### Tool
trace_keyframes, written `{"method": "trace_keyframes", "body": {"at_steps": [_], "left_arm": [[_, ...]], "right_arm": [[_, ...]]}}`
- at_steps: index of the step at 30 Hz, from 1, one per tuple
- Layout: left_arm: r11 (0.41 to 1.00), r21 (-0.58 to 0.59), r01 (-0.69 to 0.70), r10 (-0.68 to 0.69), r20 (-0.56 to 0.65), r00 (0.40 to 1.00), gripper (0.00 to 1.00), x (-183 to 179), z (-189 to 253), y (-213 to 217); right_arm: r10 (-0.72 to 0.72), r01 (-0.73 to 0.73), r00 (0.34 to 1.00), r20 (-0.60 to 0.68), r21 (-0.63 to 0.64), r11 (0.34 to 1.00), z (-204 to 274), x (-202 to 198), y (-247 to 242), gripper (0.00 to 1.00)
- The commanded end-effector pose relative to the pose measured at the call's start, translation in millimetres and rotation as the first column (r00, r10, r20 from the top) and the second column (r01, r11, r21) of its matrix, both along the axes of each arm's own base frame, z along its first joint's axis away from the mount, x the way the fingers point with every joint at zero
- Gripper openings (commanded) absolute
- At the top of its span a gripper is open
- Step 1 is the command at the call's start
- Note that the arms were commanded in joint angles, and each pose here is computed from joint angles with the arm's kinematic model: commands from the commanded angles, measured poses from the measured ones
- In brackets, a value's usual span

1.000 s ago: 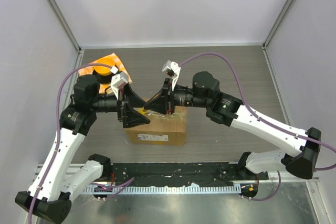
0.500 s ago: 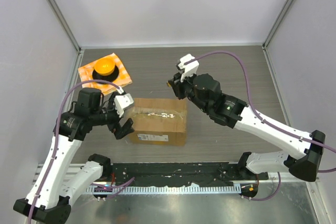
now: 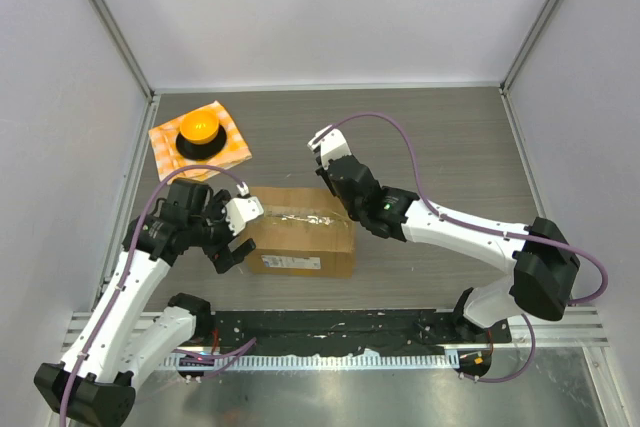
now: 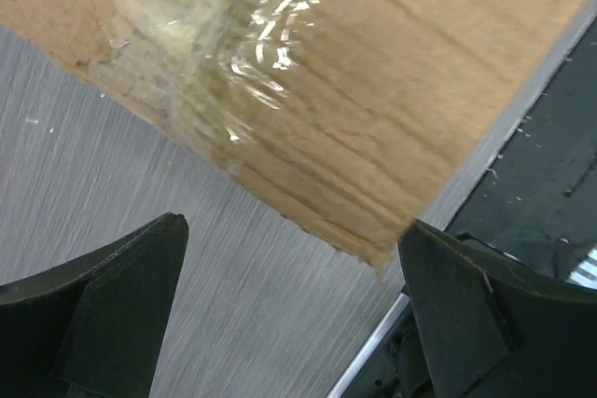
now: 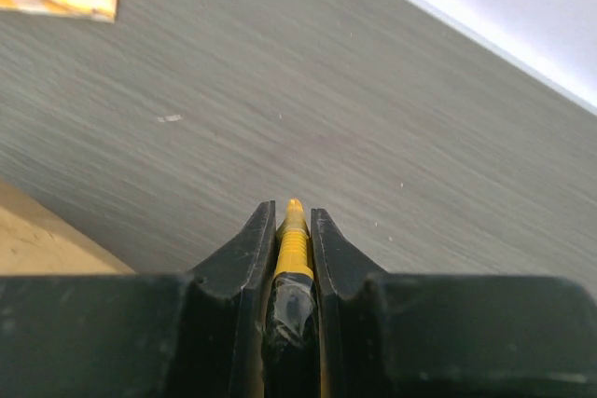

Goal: Unpack the express box

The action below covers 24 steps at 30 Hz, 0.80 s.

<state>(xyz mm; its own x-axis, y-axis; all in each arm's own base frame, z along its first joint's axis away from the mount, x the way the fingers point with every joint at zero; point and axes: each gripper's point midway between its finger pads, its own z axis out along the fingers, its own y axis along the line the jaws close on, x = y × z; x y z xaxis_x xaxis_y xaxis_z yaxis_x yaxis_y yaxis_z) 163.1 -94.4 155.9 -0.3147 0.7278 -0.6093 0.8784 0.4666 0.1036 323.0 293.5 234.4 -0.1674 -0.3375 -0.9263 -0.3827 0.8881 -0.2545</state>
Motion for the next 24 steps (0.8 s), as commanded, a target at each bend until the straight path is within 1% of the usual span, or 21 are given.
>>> {"method": "trace_keyframes", "body": {"at_steps": [1,2,4,5,7,8,12,14,16,18,19,21,23,24], "left_arm": [[0.995,0.0,-0.098,0.097,0.138,0.986,1.0,38.7,7.4,3.4],[0.993,-0.002,-0.12,0.119,0.145,0.982,1.0,43.7,7.4,4.0],[0.989,-0.001,-0.15,0.148,0.178,0.973,1.0,57.1,10.3,5.2],[0.986,-0.01,-0.168,0.167,0.182,0.969,1.0,64.6,12.1,3.6],[0.983,-0.017,-0.183,0.183,0.178,0.967,0.98,71.4,13.4,1.6],[0.981,-0.027,-0.193,0.194,0.172,0.966,0.97,77.2,15.2,-1.1],[0.983,-0.065,-0.17,0.177,0.123,0.977,0.91,82.1,15.7,-14.2],[0.984,-0.086,-0.157,0.165,0.087,0.983,0.88,81.4,14.1,-21.2],[0.983,-0.1,-0.154,0.16,0.049,0.986,0.85,82.1,9.9,-26.8],[0.985,-0.104,-0.14,0.144,0.03,0.989,0.84,81.5,10.0,-29.8],[0.987,-0.109,-0.12,0.125,0.045,0.991,0.84,83.5,14.5,-30.2],[0.977,-0.172,-0.123,0.134,0.056,0.989,0.84,91.6,31.1,-29.9],[0.97,-0.211,-0.124,0.128,0.008,0.992,0.84,93.2,39.0,-31.3],[0.969,-0.215,-0.125,0.125,-0.015,0.992,0.84,91.6,39.3,-31.8]], "right_arm": [[-0.035,0.034,0.999,0.034,0.041,0.999,1.5,4.2,-3.2,0.01],[-0.033,0.033,0.999,0.017,0.031,0.999,-8.9,1.4,-5.5,0.01],[-0.024,0.025,1.0,-0.008,0.064,0.998,-13.0,-5.6,-6.5,0.01],[-0.026,0.027,0.999,-0.028,0.057,0.998,-23.6,-9.4,-11.1,0.01],[-0.028,0.032,0.999,-0.044,0.106,0.994,-21.0,-18.8,-15.8,0.01],[-0.027,0.032,0.998,-0.056,0.106,0.994,-27.5,-23.7,-19.8,0.01],[-0.019,0.032,0.996,-0.087,0.156,0.987,-29.3,-44.7,-24.8,0.01],[-0.017,0.036,0.996,-0.091,0.205,0.978,-25.6,-54.4,-24.6,0.01],[0.004,0.018,0.994,-0.108,0.202,0.979,-29.9,-70.4,-21.0,0.01],[-0.016,0.037,0.994,-0.105,0.204,0.978,-27.6,-78.6,-24.3,0.01],[-0.012,0.033,0.995,-0.104,0.2,0.979,-26.4,-84.1,-22.9,0.01],[-0.025,0.045,0.995,-0.101,0.204,0.978,-18.6,-88.0,-24.9,0.01],[-0.02,0.041,0.995,-0.095,0.219,0.975,-9.0,-92.1,-22.9,0.01],[-0.042,0.06,0.995,-0.088,0.211,0.976,-6.2,-91.5,-27.5,0.01]]}}
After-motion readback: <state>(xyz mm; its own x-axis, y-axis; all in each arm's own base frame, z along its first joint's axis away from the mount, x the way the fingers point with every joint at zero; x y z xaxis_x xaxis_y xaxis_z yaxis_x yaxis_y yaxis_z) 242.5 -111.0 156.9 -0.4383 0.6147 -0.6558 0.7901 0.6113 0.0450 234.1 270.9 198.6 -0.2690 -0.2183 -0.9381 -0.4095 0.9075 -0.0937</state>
